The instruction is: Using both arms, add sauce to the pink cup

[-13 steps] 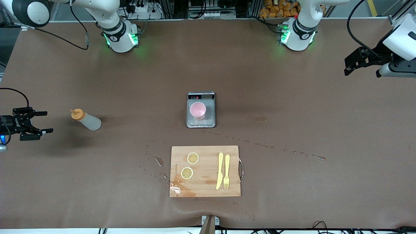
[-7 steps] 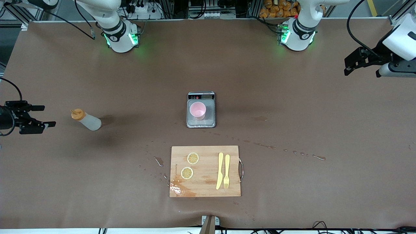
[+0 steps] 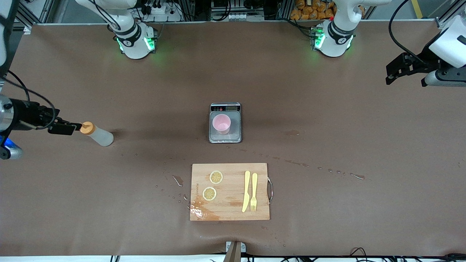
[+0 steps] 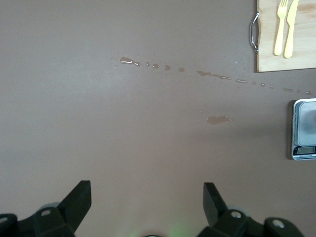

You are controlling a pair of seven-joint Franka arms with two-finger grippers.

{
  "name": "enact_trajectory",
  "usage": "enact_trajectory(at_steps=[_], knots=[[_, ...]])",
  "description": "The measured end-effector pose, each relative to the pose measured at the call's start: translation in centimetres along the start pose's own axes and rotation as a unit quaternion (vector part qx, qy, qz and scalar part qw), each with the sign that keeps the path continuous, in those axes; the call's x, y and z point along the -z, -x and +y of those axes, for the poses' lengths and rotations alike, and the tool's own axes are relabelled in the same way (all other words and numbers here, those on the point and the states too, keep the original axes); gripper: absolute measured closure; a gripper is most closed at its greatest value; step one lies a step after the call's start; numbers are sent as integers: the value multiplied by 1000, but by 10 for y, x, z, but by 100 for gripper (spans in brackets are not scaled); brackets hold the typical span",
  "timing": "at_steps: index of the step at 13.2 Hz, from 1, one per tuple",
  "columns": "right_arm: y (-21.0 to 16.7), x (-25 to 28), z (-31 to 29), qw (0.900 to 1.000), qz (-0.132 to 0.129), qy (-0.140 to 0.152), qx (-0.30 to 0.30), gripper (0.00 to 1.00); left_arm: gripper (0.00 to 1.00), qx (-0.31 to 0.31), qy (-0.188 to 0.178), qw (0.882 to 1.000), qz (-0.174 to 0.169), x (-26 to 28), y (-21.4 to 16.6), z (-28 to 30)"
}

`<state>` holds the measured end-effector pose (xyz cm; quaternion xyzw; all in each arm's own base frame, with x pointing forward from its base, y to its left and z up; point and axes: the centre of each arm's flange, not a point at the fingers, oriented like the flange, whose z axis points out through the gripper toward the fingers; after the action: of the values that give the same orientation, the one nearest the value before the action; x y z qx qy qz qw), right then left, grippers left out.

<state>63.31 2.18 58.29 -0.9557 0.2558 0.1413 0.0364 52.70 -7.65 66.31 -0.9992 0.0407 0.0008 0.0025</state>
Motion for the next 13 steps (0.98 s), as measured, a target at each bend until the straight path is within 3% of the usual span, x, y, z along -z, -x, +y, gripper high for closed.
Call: enact_trajectory(at_steps=[6, 10, 13], knots=[[49, 44, 30, 994, 82, -26, 62, 0, 0, -9, 0, 1000, 0, 0, 1, 9], [52, 48, 54, 983, 142, -17, 119, 0, 0, -12, 14, 1000, -1, 0, 1, 15], [46, 39, 68, 979, 148, -16, 137, 0, 0, -12, 22, 1000, -2, 0, 1, 16]])
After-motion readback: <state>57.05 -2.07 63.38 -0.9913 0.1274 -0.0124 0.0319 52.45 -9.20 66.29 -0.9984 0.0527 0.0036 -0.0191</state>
